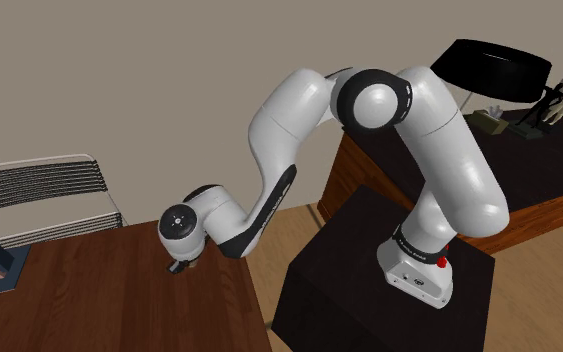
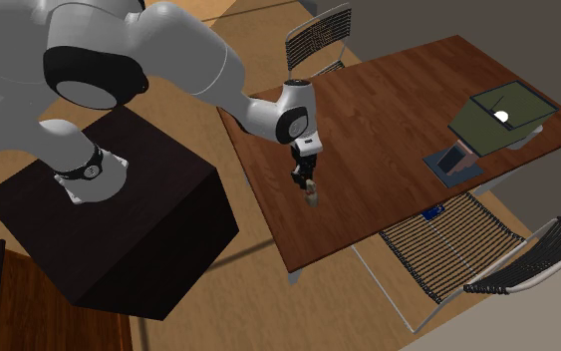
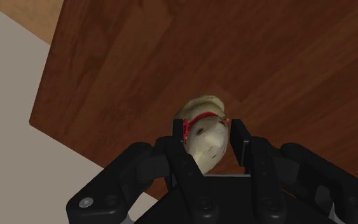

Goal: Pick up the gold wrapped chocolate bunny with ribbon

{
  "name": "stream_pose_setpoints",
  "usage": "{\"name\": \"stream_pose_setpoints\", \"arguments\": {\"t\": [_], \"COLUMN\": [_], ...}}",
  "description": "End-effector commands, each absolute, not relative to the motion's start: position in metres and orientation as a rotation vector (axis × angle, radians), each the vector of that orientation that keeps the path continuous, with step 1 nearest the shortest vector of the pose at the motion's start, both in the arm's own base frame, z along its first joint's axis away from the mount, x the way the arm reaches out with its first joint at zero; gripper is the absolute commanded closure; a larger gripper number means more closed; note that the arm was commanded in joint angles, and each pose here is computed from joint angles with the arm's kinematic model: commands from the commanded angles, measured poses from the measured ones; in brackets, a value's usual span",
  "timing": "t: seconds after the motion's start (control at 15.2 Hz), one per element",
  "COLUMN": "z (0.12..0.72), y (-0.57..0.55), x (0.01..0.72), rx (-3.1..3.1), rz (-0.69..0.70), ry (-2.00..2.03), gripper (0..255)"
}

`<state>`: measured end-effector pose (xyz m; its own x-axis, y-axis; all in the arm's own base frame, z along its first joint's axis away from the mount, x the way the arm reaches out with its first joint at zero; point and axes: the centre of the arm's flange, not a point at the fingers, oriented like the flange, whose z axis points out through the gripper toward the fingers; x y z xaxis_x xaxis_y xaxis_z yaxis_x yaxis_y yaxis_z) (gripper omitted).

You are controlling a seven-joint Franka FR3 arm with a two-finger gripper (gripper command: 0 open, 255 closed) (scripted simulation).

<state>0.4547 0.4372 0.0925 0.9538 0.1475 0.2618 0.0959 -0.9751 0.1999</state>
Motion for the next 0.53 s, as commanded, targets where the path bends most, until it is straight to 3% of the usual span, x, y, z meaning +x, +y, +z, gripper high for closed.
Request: {"name": "stream_pose_setpoints", "arguments": {"t": [0.0, 0.46], "z": [0.092, 0.124], "y": [0.436, 0.437], "x": [0.455, 0.455], "rx": [2.92, 2.92], "rz": [0.412, 0.412], "ry": [0.182, 0.182], "gripper": [255, 255]}}
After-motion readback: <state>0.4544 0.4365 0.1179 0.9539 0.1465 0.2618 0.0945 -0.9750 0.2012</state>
